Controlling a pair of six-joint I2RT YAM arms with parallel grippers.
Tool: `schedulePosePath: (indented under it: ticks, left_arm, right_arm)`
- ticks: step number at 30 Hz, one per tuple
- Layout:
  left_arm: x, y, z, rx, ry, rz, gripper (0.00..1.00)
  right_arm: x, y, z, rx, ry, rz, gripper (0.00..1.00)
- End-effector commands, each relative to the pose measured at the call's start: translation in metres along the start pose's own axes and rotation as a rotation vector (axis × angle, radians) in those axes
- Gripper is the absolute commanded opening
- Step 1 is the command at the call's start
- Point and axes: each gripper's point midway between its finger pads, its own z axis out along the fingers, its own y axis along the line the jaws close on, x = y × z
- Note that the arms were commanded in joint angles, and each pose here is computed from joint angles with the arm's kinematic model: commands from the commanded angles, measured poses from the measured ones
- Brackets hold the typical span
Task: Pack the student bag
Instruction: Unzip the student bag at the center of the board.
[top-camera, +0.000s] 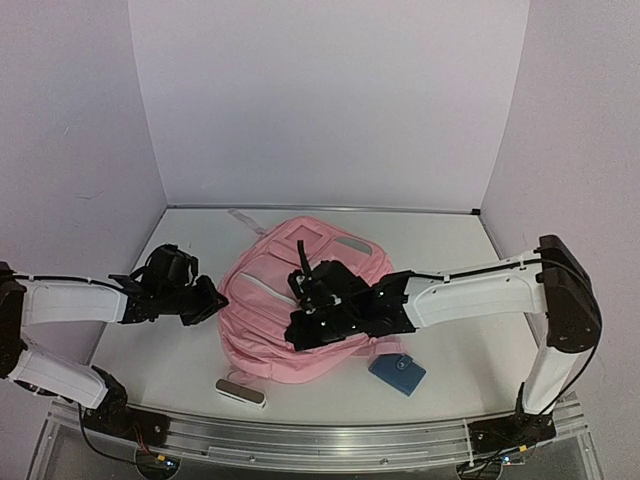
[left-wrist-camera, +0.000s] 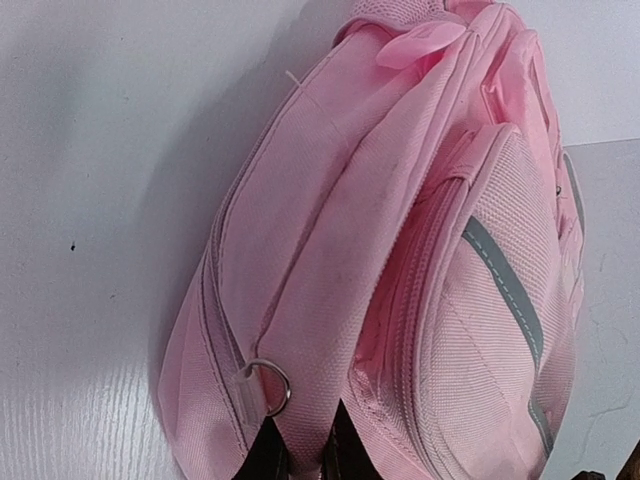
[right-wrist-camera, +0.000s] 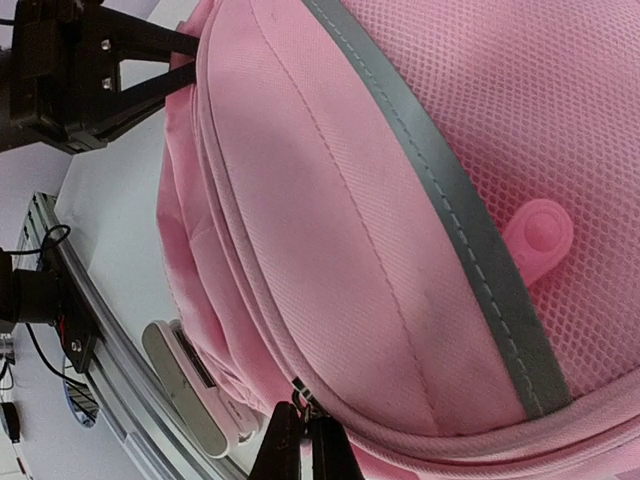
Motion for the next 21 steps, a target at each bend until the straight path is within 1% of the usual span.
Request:
schedulePosePath:
  ticks: [1,5,8,12,18,21]
  left_arm:
    - [-0.026,-0.065,-0.014,0.175,-0.110,0.101,0.00]
    - [-0.014,-0.080,-0.013,0.223,-0.085,0.142,0.00]
    - [-0.007,-0.085,-0.015,0.243,-0.068,0.152,0.00]
    - [0.000,-0.092,-0.018,0.275,-0.050,0.158,0.00]
    - [0.018,-0.106,-0.017,0.328,-0.004,0.160,0.00]
    - [0.030,-0.114,-0.013,0.358,0.010,0.146,0.00]
  right_arm:
    - [-0.021,0.028,0.006,-0.042,-0.055,0.085,0.00]
    - [-0.036,0.026,0.012,-0.008,-0.109,0.153,0.00]
    - [-0.050,0.020,0.014,0.033,-0.169,0.186,0.00]
    - [-0.066,0.009,0.023,0.063,-0.206,0.226,0.00]
    - [-0.093,0.009,0.027,0.029,-0.235,0.249,0.00]
    - [-0.099,0.010,0.029,0.020,-0.244,0.256,0.00]
